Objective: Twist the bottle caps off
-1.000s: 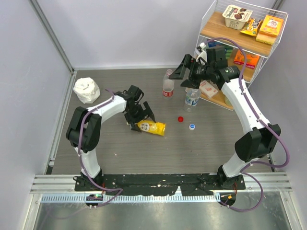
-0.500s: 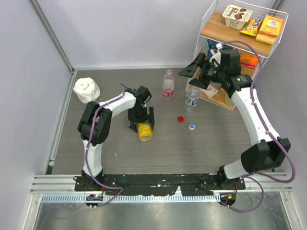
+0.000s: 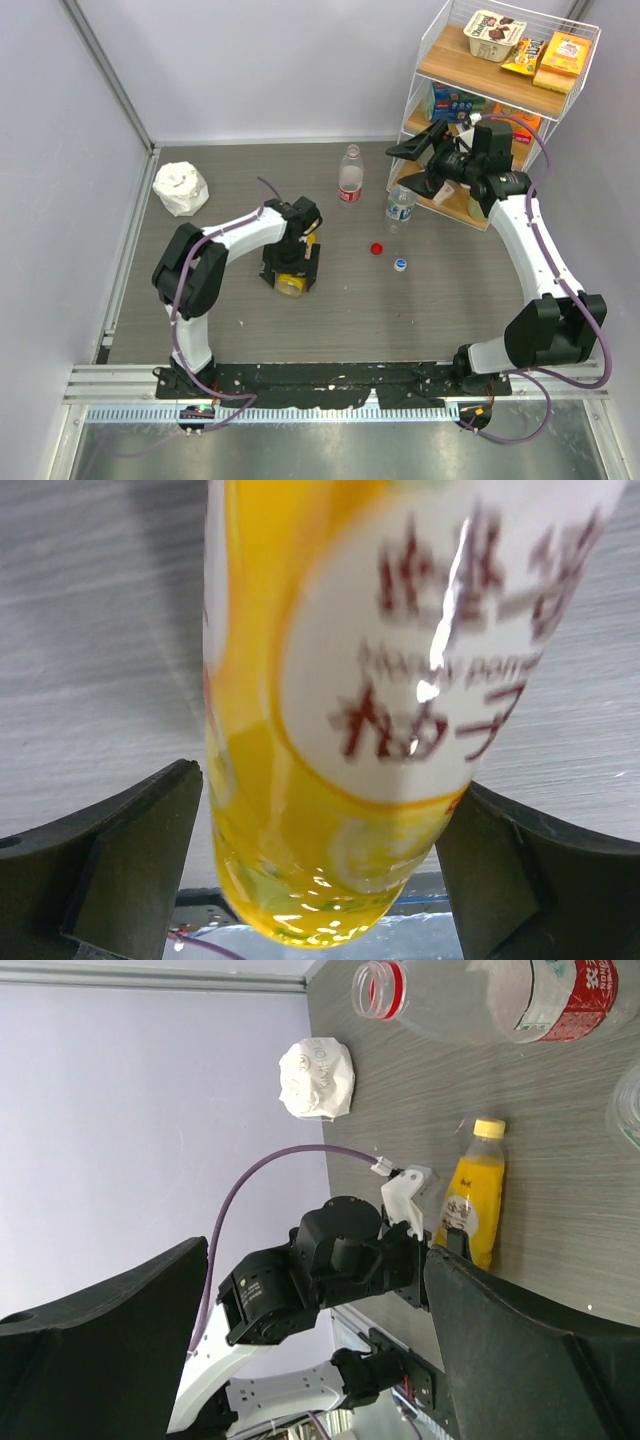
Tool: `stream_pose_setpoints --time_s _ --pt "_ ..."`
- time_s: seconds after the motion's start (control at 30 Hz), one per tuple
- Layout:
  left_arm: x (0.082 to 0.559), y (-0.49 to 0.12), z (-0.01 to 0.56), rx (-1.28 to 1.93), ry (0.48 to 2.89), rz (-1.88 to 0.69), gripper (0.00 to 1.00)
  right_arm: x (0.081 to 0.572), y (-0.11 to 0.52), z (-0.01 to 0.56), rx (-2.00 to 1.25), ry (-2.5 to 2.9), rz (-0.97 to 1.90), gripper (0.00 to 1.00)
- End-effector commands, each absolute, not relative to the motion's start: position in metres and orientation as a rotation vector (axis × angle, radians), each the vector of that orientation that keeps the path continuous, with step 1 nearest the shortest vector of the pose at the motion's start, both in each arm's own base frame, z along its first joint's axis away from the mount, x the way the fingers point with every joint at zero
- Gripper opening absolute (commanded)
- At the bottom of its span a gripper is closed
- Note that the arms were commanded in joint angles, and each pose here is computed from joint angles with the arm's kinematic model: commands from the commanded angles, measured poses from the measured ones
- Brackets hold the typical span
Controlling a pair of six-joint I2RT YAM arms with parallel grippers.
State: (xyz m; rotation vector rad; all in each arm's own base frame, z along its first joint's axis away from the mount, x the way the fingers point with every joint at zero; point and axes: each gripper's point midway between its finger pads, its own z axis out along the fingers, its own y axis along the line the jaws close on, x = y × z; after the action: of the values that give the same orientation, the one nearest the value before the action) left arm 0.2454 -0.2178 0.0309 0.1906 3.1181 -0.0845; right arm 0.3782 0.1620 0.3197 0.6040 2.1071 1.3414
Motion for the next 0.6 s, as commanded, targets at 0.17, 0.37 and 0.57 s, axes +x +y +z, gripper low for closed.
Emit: stream_pose_setpoints --time_s 0.17,0.37,0.57 --pt "0.241 -0.207 0.035 0.178 3.012 -0.102 0.87 0.369 0.156 0.346 0.428 2.173 1.221 0.93" --pt "0.247 -0.211 0.037 0.215 2.963 -0.136 0.74 0.362 0.154 0.347 0.384 2.206 1.145 0.93" --pt "0.251 -0.212 0.049 0.259 2.922 -0.165 0.57 0.352 0.164 0.348 0.299 2.239 1.096 0.93"
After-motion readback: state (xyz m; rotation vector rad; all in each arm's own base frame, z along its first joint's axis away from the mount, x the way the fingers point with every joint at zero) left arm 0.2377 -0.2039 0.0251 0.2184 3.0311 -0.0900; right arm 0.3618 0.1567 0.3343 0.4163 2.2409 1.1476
